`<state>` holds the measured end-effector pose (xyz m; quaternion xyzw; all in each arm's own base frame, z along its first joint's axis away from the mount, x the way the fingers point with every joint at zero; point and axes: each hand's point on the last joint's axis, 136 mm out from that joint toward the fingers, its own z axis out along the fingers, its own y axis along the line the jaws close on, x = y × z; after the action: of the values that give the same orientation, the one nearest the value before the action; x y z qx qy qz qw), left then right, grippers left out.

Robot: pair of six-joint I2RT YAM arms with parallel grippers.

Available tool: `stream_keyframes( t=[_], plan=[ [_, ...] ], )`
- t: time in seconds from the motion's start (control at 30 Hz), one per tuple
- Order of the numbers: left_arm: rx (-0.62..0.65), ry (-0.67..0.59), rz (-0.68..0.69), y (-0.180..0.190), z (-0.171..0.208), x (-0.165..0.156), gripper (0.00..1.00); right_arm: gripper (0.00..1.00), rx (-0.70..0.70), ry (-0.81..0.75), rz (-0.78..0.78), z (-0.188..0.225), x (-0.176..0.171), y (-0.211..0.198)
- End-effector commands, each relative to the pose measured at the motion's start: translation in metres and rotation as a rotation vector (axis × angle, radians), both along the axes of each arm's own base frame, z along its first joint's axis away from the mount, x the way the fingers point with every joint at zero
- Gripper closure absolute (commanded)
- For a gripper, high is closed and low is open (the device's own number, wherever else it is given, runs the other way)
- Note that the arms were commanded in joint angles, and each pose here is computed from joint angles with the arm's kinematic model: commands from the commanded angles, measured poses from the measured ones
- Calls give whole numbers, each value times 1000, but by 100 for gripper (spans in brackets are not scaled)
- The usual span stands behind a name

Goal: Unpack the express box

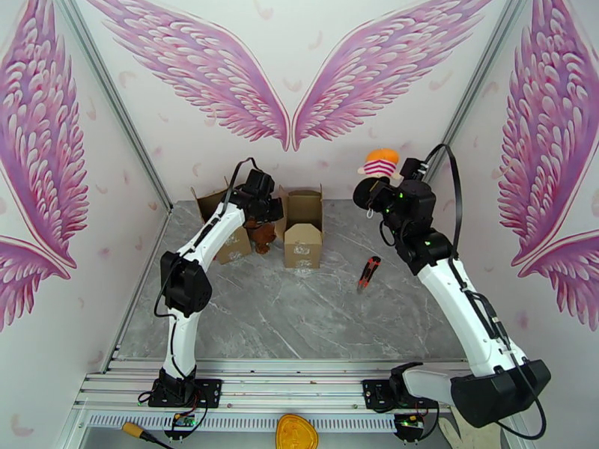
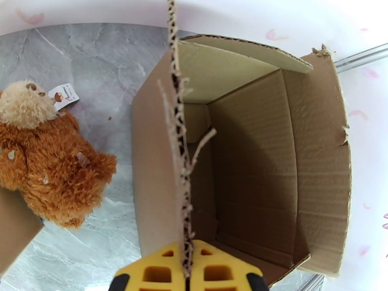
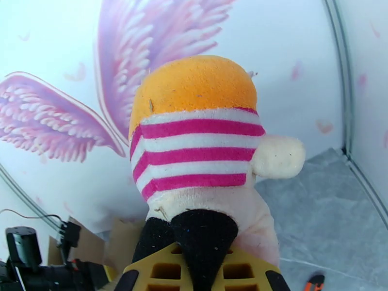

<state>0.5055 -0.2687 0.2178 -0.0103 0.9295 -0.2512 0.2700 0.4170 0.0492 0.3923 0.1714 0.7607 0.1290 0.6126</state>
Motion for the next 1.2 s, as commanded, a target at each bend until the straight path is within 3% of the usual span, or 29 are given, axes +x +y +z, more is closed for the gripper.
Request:
stream_keyframes(
  t=[0.0,0.2,0.33,0.47,0.57,0.77,0.8,0.87,0.9,1.17],
  plan=[
    [1,-21,4,4,10,6,100,100,-39,151,5,-53,2,-5],
    [-12,-41,8,3,16,9,98,100,-131,341,43,-126,34,1],
    [-21,-52,2,1,18,10,82,100,-165,413,55,-169,56,5],
    [-32,-67,-7,-2,23,10,73,100,-160,512,120,-214,79,20],
    [-35,-97,-18,-2,30,10,58,97,-161,570,149,-241,92,29],
    [18,-295,-48,3,75,5,30,9,-200,579,98,-247,92,24],
    [31,-340,-51,6,83,3,26,1,-213,574,89,-245,90,23],
    [59,-415,-56,11,93,-5,14,1,-229,554,77,-238,86,22],
    [70,-454,-57,13,98,-10,2,1,-235,539,79,-234,84,22],
    [141,-710,29,60,119,-71,1,1,-294,410,12,-184,41,16]
  ],
)
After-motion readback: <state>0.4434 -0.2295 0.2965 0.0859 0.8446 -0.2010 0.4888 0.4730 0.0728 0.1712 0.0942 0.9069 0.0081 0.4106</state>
